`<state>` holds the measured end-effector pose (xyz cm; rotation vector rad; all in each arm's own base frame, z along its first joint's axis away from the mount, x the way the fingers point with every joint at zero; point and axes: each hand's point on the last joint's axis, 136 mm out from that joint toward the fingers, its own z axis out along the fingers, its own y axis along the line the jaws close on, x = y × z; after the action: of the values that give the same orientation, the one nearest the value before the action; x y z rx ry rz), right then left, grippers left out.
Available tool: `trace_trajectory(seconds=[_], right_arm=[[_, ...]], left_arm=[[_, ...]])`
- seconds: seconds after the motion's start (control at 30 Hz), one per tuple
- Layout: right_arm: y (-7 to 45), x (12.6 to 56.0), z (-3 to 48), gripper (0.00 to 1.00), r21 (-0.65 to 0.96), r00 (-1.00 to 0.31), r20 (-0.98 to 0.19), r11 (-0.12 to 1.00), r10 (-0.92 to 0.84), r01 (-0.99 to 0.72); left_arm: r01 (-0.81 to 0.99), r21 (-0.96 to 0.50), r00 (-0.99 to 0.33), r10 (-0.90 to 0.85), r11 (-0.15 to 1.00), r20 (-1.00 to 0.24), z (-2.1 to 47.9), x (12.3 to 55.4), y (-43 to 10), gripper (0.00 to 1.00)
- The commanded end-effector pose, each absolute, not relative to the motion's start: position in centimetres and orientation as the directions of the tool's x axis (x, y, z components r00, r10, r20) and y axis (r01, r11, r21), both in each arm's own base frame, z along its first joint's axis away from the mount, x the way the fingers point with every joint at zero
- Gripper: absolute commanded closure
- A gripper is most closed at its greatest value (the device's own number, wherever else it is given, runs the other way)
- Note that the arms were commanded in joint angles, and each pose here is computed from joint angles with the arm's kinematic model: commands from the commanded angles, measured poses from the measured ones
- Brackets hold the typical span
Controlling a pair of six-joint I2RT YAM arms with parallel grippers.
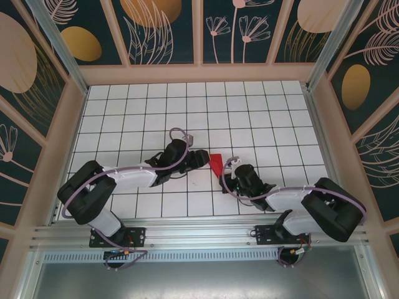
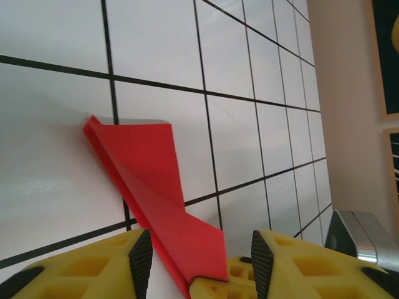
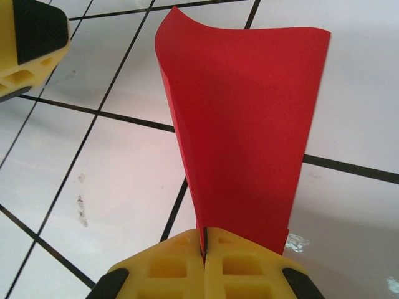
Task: Fold a paper plane with a square sheet of paper (pick it up from the middle)
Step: Fold the wing for the fifth time at the center of the table.
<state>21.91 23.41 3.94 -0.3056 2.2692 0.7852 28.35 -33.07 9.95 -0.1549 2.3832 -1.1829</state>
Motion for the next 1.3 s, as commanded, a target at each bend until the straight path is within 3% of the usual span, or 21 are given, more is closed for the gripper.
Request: trace_trajectory(seconds=[0.0, 0.43, 1.03, 1.27], right_arm=[[24.0, 21.6, 4.2, 0.97, 0.523, -0.752, -0.658, 0.748, 0.05, -0.408], [23.2, 21.3, 2.0, 0.96, 0.523, -0.801, -0.597, 0.782, 0.05, -0.34], [23.4, 21.0, 1.3, 0.94, 0.541, -0.835, -0.548, 0.784, 0.054, -0.304], [23.7, 21.3, 1.9, 0.88, 0.532, -0.847, -0.53, 0.794, 0.042, -0.293]], left_arm=[[0.132, -0.809, -0.894, -0.284, 0.573, -0.348, 10.2, 28.4, -34.1, 0.53], [0.098, -0.857, -0.939, -0.237, 0.505, -0.247, 8.3, 27.5, -36.0, 0.51], [0.116, -0.866, -0.965, -0.151, 0.486, -0.214, 6.8, 27.4, -38.7, 0.5], [0.116, -0.864, -0.964, -0.153, 0.491, -0.217, 5.7, 27.6, -38.8, 0.5]])
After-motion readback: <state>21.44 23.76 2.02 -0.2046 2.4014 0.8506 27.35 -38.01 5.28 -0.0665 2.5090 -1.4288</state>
